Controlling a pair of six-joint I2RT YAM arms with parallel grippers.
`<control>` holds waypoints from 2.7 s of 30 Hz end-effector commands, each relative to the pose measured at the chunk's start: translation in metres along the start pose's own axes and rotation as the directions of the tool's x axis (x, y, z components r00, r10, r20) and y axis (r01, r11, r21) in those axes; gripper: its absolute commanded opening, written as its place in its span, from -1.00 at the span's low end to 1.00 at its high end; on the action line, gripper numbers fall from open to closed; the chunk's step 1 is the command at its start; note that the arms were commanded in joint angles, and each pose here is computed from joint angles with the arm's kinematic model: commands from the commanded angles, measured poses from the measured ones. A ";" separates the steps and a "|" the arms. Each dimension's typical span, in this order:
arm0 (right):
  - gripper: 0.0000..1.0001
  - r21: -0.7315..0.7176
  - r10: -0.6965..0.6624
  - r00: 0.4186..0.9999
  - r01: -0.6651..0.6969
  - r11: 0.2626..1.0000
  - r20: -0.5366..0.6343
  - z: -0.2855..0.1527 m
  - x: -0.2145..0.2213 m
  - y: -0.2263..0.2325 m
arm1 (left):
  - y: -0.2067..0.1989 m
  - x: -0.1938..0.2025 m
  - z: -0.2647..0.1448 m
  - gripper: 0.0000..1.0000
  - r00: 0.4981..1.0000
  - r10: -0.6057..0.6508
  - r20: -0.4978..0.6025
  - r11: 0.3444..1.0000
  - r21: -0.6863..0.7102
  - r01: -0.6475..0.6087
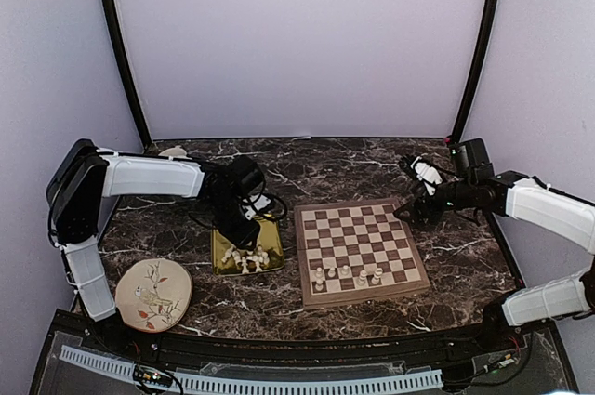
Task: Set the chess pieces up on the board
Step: Pick up the chess pile from the storage box, then pass from the left arm to the right
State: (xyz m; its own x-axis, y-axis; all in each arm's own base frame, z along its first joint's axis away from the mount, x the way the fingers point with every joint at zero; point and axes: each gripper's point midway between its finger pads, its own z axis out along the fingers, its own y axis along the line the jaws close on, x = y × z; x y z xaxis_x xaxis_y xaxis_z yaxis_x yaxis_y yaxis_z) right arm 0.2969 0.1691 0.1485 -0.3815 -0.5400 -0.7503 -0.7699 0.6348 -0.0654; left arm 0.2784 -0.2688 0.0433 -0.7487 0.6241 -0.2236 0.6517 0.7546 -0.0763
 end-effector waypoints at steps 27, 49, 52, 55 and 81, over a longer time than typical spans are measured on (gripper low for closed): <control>0.62 -0.127 0.018 0.997 -0.008 0.992 0.073 -0.002 -0.023 0.015 | -0.019 -0.034 -0.060 -0.98 0.969 0.172 0.176 0.982 0.050 -0.183; -0.01 -0.754 0.248 0.930 -0.367 0.545 -0.273 0.056 -0.125 0.117 | -0.109 -0.074 -0.117 -0.95 0.794 0.343 0.502 0.891 0.095 -0.444; -0.02 -0.761 0.207 0.930 -0.369 0.534 -0.305 0.066 -0.121 0.136 | -0.116 -0.076 -0.117 -0.94 0.788 0.352 0.506 0.884 0.096 -0.457; -0.06 -0.765 0.180 0.928 -0.370 0.527 -0.325 0.074 -0.117 0.149 | -0.120 -0.078 -0.119 -0.94 0.782 0.348 0.517 0.882 0.103 -0.461; -0.31 -0.795 0.096 0.945 -0.316 0.518 -0.312 0.071 -0.115 0.176 | -0.112 -0.060 -0.112 -0.93 0.802 0.364 0.473 0.892 0.072 -0.447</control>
State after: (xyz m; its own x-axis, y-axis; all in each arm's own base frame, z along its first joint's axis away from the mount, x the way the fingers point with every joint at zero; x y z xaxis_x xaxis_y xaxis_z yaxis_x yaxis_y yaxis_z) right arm 0.2439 0.3855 0.1685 -0.6206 -0.6204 -0.4795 -0.6538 0.0719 0.7532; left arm 0.2427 -0.3804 0.1701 -0.3148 0.6647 -0.6775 0.9262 0.3712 -0.0662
